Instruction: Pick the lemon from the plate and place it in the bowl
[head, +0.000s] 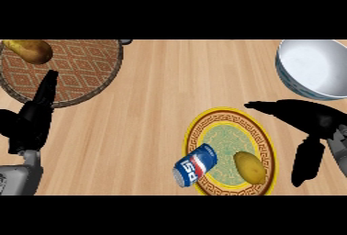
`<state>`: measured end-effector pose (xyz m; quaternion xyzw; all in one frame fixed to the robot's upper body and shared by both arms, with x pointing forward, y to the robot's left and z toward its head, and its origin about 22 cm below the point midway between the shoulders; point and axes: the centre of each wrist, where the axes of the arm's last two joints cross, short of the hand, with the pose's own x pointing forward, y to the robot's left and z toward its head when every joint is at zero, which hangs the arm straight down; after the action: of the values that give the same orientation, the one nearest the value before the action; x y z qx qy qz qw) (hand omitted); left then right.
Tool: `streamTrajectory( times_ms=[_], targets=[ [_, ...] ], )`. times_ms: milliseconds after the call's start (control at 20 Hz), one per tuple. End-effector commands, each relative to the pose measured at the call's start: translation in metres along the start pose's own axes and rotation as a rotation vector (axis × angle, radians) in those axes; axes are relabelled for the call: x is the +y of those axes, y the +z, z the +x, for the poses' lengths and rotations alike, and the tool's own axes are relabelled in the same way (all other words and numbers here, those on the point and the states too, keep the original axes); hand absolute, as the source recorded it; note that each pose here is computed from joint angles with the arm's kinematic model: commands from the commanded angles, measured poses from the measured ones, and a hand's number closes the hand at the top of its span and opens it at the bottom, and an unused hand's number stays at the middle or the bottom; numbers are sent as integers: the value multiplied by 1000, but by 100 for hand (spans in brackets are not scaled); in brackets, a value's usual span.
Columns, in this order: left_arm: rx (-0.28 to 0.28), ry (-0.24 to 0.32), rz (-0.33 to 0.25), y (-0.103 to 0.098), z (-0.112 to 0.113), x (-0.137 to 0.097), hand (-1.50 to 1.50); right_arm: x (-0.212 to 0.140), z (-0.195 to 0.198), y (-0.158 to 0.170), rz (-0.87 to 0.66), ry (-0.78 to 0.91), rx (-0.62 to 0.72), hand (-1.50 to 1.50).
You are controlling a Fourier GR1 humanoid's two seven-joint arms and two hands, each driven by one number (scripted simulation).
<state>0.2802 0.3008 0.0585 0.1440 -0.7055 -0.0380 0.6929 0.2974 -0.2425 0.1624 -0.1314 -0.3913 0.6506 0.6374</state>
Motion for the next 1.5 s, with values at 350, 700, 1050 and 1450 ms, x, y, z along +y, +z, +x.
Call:
streamTrajectory(
  times_ms=[350,700,1050,1450],
  targets=[
    [-3,-11,17,-5,-12,8,0,24,8,-22,2,163,63,-150],
    [5,2,10,3,0,-1,0,57,6,-25,-43,163,42,-150],
    [19,6,6,9,-9,1,0,87,-5,-46,45,162,57,-150],
    [23,0,12,3,-16,14,0,94,5,-49,7,145,73,-150]
  ],
)
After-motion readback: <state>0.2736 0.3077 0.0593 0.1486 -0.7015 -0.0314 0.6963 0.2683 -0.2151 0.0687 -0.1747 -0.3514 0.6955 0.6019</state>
